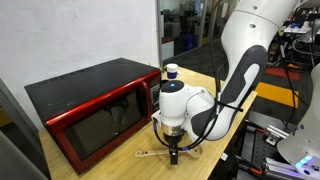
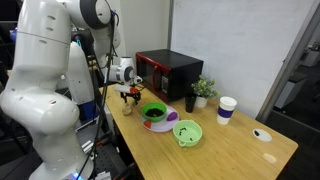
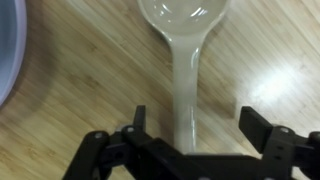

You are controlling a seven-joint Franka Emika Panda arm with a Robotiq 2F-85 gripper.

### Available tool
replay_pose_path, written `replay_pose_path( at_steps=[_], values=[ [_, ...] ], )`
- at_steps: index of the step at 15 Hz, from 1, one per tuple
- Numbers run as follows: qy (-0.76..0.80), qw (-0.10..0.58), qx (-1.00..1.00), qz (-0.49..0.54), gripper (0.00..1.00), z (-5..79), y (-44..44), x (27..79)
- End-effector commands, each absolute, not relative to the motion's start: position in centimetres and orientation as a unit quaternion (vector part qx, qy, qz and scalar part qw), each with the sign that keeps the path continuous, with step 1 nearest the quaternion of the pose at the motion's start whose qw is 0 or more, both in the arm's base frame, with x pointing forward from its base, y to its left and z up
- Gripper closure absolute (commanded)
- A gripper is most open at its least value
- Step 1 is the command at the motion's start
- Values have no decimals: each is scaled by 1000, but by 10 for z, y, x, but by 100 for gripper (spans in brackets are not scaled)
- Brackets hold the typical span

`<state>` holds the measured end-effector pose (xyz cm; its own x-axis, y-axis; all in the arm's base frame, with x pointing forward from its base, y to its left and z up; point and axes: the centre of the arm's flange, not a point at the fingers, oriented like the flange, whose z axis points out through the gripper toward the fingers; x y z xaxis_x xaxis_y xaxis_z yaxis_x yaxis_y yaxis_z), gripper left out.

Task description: Use the spoon to transfer one scoop of contents from the dark green bowl to the light green bowl

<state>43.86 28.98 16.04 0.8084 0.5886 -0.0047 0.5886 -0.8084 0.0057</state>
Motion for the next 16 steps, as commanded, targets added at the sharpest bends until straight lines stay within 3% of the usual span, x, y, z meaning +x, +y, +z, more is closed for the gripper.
replay_pose_path(
  at_steps=[1, 10, 12, 16],
  values=[
    [310, 7, 951, 6, 36, 152, 291, 442],
    [307, 14, 952, 10, 100, 167, 281, 448],
    [305, 23, 952, 8, 94, 176, 275, 451],
    [302, 30, 953, 14, 94, 214, 262, 457]
  ],
)
